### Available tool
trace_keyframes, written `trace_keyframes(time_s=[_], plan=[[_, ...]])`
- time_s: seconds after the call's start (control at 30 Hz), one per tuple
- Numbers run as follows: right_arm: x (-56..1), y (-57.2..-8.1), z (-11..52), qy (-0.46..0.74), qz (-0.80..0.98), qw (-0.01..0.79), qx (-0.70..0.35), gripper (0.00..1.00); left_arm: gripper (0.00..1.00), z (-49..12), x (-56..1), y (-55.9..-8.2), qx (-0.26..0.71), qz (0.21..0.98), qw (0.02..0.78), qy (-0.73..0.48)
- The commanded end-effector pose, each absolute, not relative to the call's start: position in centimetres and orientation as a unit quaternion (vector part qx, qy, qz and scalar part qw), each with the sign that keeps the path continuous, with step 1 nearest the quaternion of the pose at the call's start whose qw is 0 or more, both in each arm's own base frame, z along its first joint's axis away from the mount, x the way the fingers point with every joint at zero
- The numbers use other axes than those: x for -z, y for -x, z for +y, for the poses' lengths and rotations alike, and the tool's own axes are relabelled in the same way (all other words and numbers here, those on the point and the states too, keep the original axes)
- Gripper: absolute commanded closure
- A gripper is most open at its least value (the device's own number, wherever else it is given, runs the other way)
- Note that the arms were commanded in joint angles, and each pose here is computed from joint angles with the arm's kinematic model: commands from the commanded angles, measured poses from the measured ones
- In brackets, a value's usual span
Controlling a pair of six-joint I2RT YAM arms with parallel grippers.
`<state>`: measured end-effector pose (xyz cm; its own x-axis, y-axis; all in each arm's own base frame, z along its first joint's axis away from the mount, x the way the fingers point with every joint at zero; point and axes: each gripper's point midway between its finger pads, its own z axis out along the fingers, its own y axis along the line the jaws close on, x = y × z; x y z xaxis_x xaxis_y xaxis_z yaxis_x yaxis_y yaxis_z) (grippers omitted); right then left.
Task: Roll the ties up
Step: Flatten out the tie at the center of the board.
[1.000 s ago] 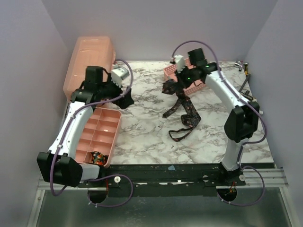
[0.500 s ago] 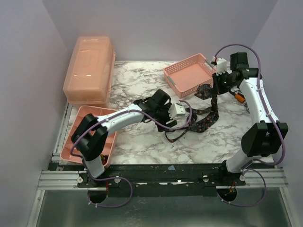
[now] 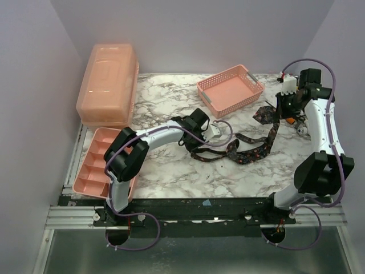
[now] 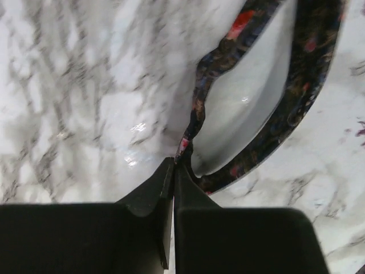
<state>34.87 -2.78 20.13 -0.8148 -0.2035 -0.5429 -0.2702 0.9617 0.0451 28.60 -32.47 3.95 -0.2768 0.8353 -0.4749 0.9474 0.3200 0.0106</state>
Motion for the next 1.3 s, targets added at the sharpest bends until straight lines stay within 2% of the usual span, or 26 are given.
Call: trace_keyframes(time_s=[0.0, 0.13, 0.27, 0.33, 0.47, 0.5, 0.53, 0.57, 0.6, 0.63, 0.73, 0.77, 0.83, 0.93, 1.17, 1.27], plan=[[-21.1, -35.8, -1.6, 0.124, 0.943, 0.288, -0.108, 0.99, 1.00, -27.8, -7.5, -32.5, 0.091, 0.819, 0.222, -0.522], [-21.9, -36.0, -0.5, 0.139, 0.934, 0.298, -0.138, 0.99, 1.00, -24.4, -11.9, -35.6, 0.058, 0.817, 0.293, -0.494], [-21.1, -34.7, -1.0, 0.149, 0.935, 0.291, -0.135, 0.99, 1.00, -21.7, -16.5, -36.3, -0.004, 0.772, 0.395, -0.498], [-19.7, -33.6, -2.1, 0.143, 0.942, 0.277, -0.127, 0.99, 1.00, -20.7, -16.9, -35.1, -0.015, 0.750, 0.420, -0.511], [-14.2, -30.3, -3.7, 0.131, 0.962, 0.216, -0.105, 0.99, 1.00, -19.1, -13.5, -31.0, -0.011, 0.706, 0.406, -0.580], [-12.9, -29.4, -3.8, 0.130, 0.966, 0.199, -0.101, 0.94, 1.00, -18.5, -12.0, -30.0, -0.016, 0.697, 0.390, -0.602], [-11.7, -28.4, -3.8, 0.130, 0.970, 0.180, -0.103, 0.77, 1.00, -17.9, -10.5, -29.0, -0.022, 0.687, 0.373, -0.623], [-10.8, -27.6, -3.8, 0.132, 0.972, 0.163, -0.104, 0.53, 0.96, -17.5, -9.6, -28.2, -0.025, 0.677, 0.363, -0.640], [-10.1, -26.9, -3.9, 0.130, 0.975, 0.149, -0.103, 0.41, 0.91, -16.9, -8.4, -27.4, -0.028, 0.667, 0.350, -0.658], [-9.8, -26.5, -4.2, 0.131, 0.977, 0.140, -0.097, 0.33, 0.86, -16.5, -8.0, -26.9, -0.031, 0.657, 0.348, -0.668], [-11.1, -27.3, -4.7, 0.138, 0.973, 0.159, -0.090, 0.15, 0.52, -16.2, -8.2, -26.6, -0.037, 0.652, 0.359, -0.667], [-12.0, -28.1, -4.5, 0.147, 0.969, 0.174, -0.096, 0.12, 0.42, -16.4, -8.7, -26.5, -0.030, 0.655, 0.363, -0.662], [-13.8, -29.7, -3.6, 0.152, 0.960, 0.201, -0.122, 0.11, 0.34, -17.0, -10.1, -26.6, -0.013, 0.668, 0.372, -0.644], [-14.9, -30.9, -1.0, 0.166, 0.949, 0.203, -0.173, 0.16, 0.32, -18.2, -12.0, -26.7, 0.021, 0.688, 0.380, -0.618], [-11.6, -32.9, 6.5, 0.231, 0.938, 0.177, -0.186, 0.22, 0.32, -22.0, -14.8, -26.4, 0.149, 0.750, 0.349, -0.542], [-9.6, -33.0, 9.1, 0.247, 0.936, 0.152, -0.199, 0.22, 0.22, -24.5, -15.5, -26.0, 0.208, 0.752, 0.342, -0.524]])
